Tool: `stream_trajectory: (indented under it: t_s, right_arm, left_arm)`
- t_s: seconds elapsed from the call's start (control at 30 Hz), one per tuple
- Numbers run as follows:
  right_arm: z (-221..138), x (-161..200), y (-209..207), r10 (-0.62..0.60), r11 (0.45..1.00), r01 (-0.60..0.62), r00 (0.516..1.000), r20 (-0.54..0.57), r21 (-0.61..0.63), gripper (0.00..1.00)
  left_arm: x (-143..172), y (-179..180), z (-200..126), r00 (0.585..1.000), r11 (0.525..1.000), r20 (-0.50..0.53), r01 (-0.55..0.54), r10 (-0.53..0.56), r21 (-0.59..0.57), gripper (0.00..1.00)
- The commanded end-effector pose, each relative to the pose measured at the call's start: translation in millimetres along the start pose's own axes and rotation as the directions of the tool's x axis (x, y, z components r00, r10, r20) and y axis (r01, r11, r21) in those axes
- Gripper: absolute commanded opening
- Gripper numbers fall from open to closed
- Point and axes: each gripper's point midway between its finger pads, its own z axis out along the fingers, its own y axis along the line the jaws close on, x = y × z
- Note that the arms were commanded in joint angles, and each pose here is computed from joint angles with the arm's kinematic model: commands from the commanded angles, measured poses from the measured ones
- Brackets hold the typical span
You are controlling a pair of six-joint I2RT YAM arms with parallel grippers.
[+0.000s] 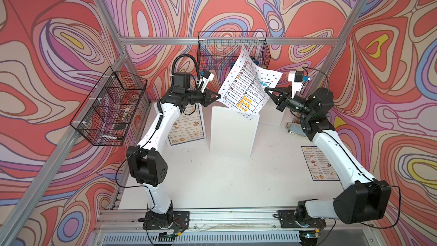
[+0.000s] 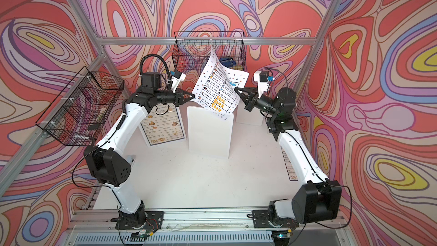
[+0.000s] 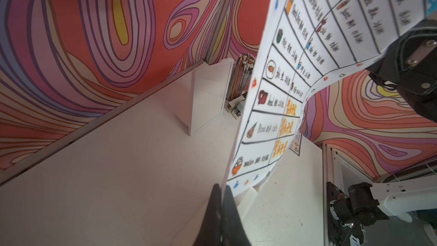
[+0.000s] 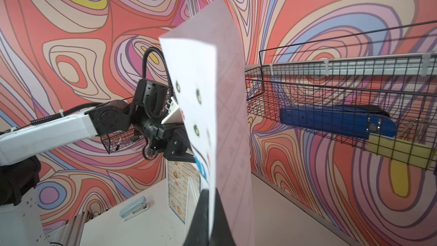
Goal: Insert the menus into the narrow rack
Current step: Insert the menu into the narrow rack.
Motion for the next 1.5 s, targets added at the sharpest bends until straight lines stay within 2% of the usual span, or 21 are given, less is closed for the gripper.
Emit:
stream_trajectory:
  t_s: [0.0, 0.43, 0.67, 0.9, 1.3, 1.47]
  right_arm:
    - [0, 4, -10, 0.017, 0.999, -0.016, 1.000, -0.012, 0.051, 0.00]
    - [4, 16, -30, 0.073, 0.990, -0.064, 0.995, -0.064, 0.129, 0.00]
    - [1, 14, -31, 0.071, 0.986, -0.060, 0.995, -0.066, 0.155, 0.00]
    - [0, 16, -36, 0.080, 0.981, -0.066, 0.994, -0.070, 0.185, 0.00]
    - [0, 24, -50, 0.096, 0.967, -0.068, 0.990, -0.107, 0.244, 0.00]
    - [1, 27, -52, 0.099, 0.967, -0.069, 0.989, -0.114, 0.244, 0.00]
  left_arm:
    - [-4, -6, -6, 1.000, 1.000, 0.011, -0.009, 0.010, -0.017, 0.00]
    - [7, -3, -2, 0.999, 0.999, -0.039, 0.012, -0.014, -0.051, 0.00]
    - [2, -12, -7, 0.999, 0.998, -0.035, 0.000, -0.003, -0.068, 0.00]
    - [-13, -27, -21, 1.000, 0.991, 0.006, -0.013, 0.014, -0.133, 0.00]
    - [-12, -22, -21, 0.999, 0.959, -0.032, -0.032, 0.024, -0.282, 0.00]
    - [-15, -29, -26, 0.998, 0.952, -0.025, -0.056, 0.050, -0.301, 0.00]
